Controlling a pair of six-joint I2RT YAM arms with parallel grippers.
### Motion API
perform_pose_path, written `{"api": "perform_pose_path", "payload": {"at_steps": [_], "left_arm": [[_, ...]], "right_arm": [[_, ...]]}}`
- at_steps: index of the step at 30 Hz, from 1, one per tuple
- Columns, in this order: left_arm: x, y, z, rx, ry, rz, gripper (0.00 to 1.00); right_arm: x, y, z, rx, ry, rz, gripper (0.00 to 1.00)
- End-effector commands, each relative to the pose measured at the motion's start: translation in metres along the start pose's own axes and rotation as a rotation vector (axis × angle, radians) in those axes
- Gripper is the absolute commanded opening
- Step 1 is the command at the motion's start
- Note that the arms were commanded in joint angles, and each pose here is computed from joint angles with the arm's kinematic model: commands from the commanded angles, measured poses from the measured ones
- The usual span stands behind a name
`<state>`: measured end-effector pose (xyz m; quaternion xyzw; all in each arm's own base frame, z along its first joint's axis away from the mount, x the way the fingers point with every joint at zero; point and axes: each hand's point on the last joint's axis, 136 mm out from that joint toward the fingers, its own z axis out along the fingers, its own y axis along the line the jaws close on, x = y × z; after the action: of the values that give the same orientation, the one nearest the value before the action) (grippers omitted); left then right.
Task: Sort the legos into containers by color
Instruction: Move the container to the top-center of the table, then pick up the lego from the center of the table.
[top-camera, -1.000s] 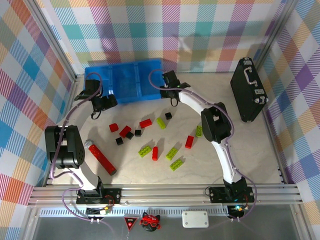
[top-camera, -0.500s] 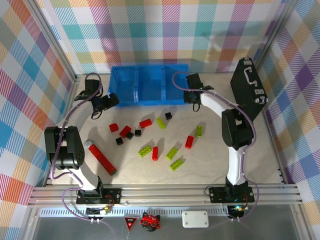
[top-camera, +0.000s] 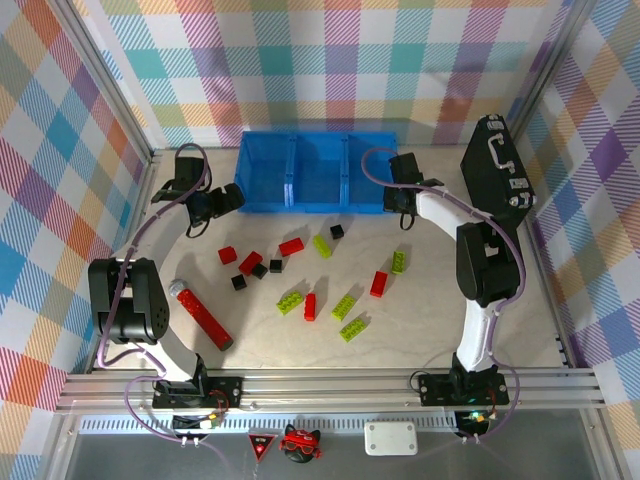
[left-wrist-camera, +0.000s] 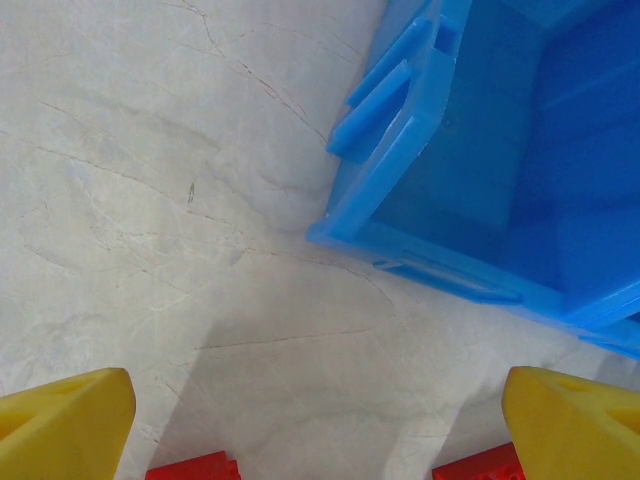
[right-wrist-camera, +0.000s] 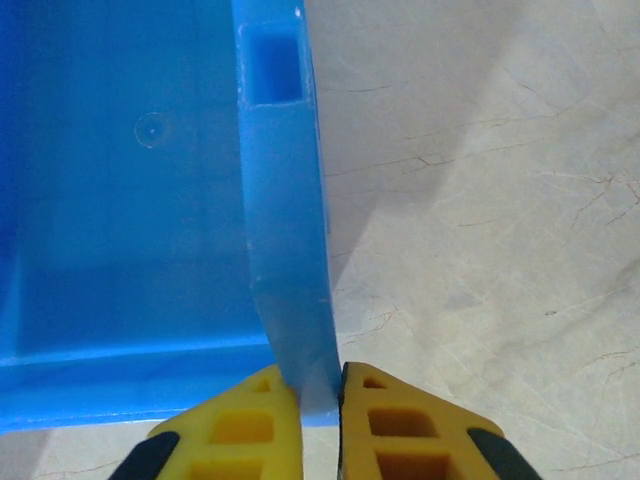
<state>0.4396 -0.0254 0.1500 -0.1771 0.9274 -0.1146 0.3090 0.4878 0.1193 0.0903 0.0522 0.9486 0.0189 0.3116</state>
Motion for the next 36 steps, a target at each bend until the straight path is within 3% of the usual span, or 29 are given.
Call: {"api": "perform_pose_path", "payload": {"at_steps": [1, 12, 17, 24, 28, 36], "left_arm": [[0.000, -0.006, -0.016, 0.022, -0.010, 0.005, 0.94], [0.031, 0.002, -0.037, -0.021, 0.056, 0.028, 0.94], [0.051, 0.010, -0.045, -0.076, 0.114, 0.053, 0.94], [0.080, 0.026, -0.039, -0.167, 0.233, 0.027, 0.76], [0.086, 0.038, -0.035, -0.237, 0.227, -0.023, 0.76], [0.087, 0.022, -0.027, -0.134, 0.200, -0.076, 0.76]], "right_arm": [[-0.015, 0.006, -0.008, -0.053, -0.037, 0.032, 0.25], [-0.021, 0.023, -0.050, -0.160, 0.007, -0.041, 0.58], [-0.016, 0.028, -0.074, -0.216, 0.040, -0.075, 0.63], [0.011, 0.027, -0.095, -0.247, 0.163, -0.085, 0.67], [0.029, 0.015, -0.107, -0.203, 0.227, -0.026, 0.67], [0.083, -0.017, -0.109, -0.046, 0.323, 0.104, 0.67]]}}
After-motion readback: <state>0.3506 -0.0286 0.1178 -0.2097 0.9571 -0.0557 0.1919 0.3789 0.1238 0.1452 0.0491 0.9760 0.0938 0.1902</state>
